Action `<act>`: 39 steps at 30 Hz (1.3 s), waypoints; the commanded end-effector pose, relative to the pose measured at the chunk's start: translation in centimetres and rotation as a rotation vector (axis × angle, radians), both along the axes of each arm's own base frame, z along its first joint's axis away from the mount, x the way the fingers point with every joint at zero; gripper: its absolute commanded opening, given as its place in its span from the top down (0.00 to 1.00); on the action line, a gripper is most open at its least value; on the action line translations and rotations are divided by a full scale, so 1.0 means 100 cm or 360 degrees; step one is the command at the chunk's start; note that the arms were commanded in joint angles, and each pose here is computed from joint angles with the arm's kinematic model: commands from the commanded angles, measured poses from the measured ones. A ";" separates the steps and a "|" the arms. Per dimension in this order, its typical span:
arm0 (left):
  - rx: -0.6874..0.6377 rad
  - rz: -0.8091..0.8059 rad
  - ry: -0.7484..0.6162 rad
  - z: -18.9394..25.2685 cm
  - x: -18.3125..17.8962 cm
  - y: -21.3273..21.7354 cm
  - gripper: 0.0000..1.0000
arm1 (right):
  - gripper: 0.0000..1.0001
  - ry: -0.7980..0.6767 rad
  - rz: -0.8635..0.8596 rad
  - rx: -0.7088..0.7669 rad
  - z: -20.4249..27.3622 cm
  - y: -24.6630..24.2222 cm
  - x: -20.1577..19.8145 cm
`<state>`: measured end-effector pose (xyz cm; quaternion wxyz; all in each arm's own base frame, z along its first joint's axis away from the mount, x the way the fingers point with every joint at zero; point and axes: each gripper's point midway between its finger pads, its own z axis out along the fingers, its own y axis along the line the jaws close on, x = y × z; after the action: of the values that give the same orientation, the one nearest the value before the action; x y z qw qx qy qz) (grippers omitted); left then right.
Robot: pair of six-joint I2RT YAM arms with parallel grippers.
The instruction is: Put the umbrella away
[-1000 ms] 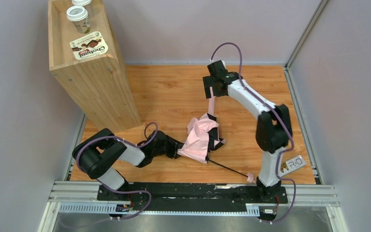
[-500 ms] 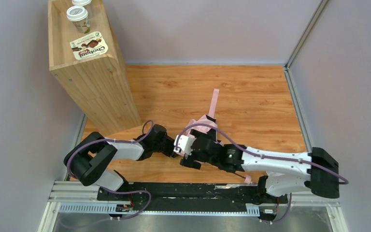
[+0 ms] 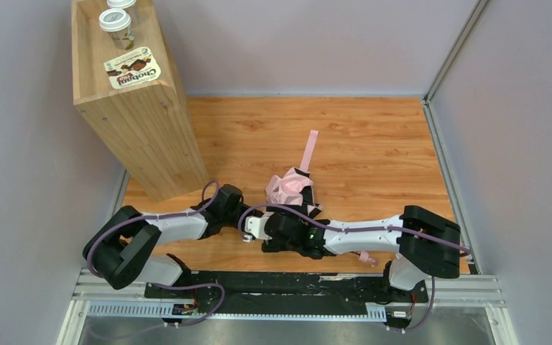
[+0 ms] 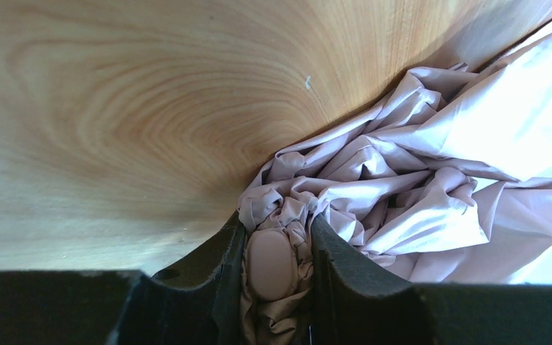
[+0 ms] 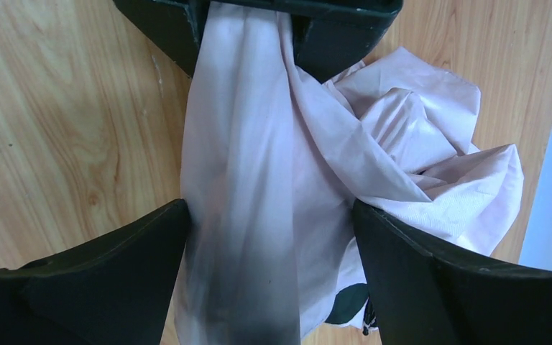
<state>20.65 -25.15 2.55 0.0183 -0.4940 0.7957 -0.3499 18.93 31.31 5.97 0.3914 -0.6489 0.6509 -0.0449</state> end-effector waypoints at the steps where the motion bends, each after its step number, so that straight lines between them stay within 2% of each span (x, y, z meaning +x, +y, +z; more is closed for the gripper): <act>1: 0.0245 0.0144 0.0215 -0.035 -0.025 0.040 1.00 | 0.09 -0.0072 -0.0012 0.0026 -0.001 0.007 0.017; 3: 0.0226 0.0167 0.0226 -0.036 -0.028 0.042 1.00 | 0.10 -0.0065 -0.0031 -0.0008 -0.008 0.008 0.022; 5: 0.0207 0.0177 0.0229 -0.035 -0.030 0.042 1.00 | 0.16 -0.0016 -0.0047 -0.0016 -0.017 0.007 0.026; 9: 0.0182 0.0229 0.0214 -0.034 -0.031 0.046 1.00 | 0.54 0.0048 -0.0034 -0.0092 -0.037 0.005 0.025; 13: 0.0152 0.0274 0.0170 -0.035 -0.032 0.052 1.00 | 0.75 0.0184 -0.0022 -0.0139 -0.056 0.001 0.022; 14: 0.0123 0.0281 0.0118 -0.031 -0.028 0.050 0.97 | 0.80 0.0217 -0.0021 -0.0146 -0.059 0.001 0.021; 15: 0.0110 0.0279 0.0088 -0.029 -0.027 0.051 0.88 | 0.83 0.0262 -0.0008 -0.0156 -0.063 0.001 0.018; 17: 0.0109 0.0270 0.0013 -0.026 -0.025 0.053 0.67 | 0.90 0.0332 0.0009 -0.0155 -0.069 0.001 0.015; 18: 0.0118 0.0265 -0.0020 -0.024 -0.023 0.054 0.54 | 0.94 0.0379 0.0013 -0.0158 -0.073 0.001 0.012; 19: 0.0109 0.0238 -0.0085 -0.019 -0.021 0.055 0.45 | 1.00 0.0417 0.0019 -0.0167 -0.076 0.000 0.010; 20: 0.0114 0.0237 -0.0146 -0.016 -0.018 0.056 0.27 | 1.00 0.0468 0.0027 -0.0175 -0.079 -0.001 0.007; 21: 0.0113 0.0212 -0.0223 -0.010 -0.017 0.059 0.23 | 1.00 0.0514 0.0032 -0.0173 -0.082 0.000 0.003; 24: 0.0073 0.0207 -0.0424 0.003 -0.015 0.067 0.23 | 1.00 0.0638 0.0040 -0.0169 -0.087 -0.001 -0.004; 25: 0.0058 0.0249 -0.0549 0.013 -0.011 0.074 0.23 | 1.00 0.0674 0.0047 -0.0172 -0.088 -0.002 -0.006; 26: 0.0101 0.0239 -0.0582 0.005 -0.015 0.082 0.22 | 1.00 0.0732 0.0068 -0.0161 -0.089 -0.001 -0.011; 27: 0.0048 0.0293 -0.0750 0.029 -0.005 0.085 0.22 | 1.00 0.0776 0.0066 -0.0159 -0.090 -0.002 -0.014; 28: 0.0067 0.0293 -0.0843 0.039 -0.006 0.091 0.22 | 1.00 0.0827 0.0072 -0.0151 -0.091 -0.002 -0.017; 29: 0.0144 0.0300 -0.0837 0.032 -0.009 0.099 0.22 | 1.00 0.0870 0.0069 -0.0157 -0.092 -0.003 -0.019; 30: 0.0126 0.0307 -0.0960 0.047 -0.006 0.101 0.22 | 1.00 0.0913 0.0070 -0.0164 -0.093 -0.005 -0.022; 31: 0.0184 0.0315 -0.0954 0.042 -0.008 0.108 0.22 | 1.00 0.0963 0.0079 -0.0170 -0.094 -0.004 -0.026; 34: 0.0167 0.0294 -0.1080 0.055 -0.011 0.111 0.21 | 1.00 0.1112 0.0068 -0.0168 -0.094 -0.004 -0.033; 39: 0.0114 0.0137 -0.1083 0.048 -0.022 0.098 0.21 | 1.00 0.1374 0.0046 -0.0184 -0.090 -0.006 -0.039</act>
<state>19.89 -15.39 14.42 0.3447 -0.4001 0.6522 -0.5438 22.50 36.09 2.79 0.2846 -0.6548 0.6882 0.1291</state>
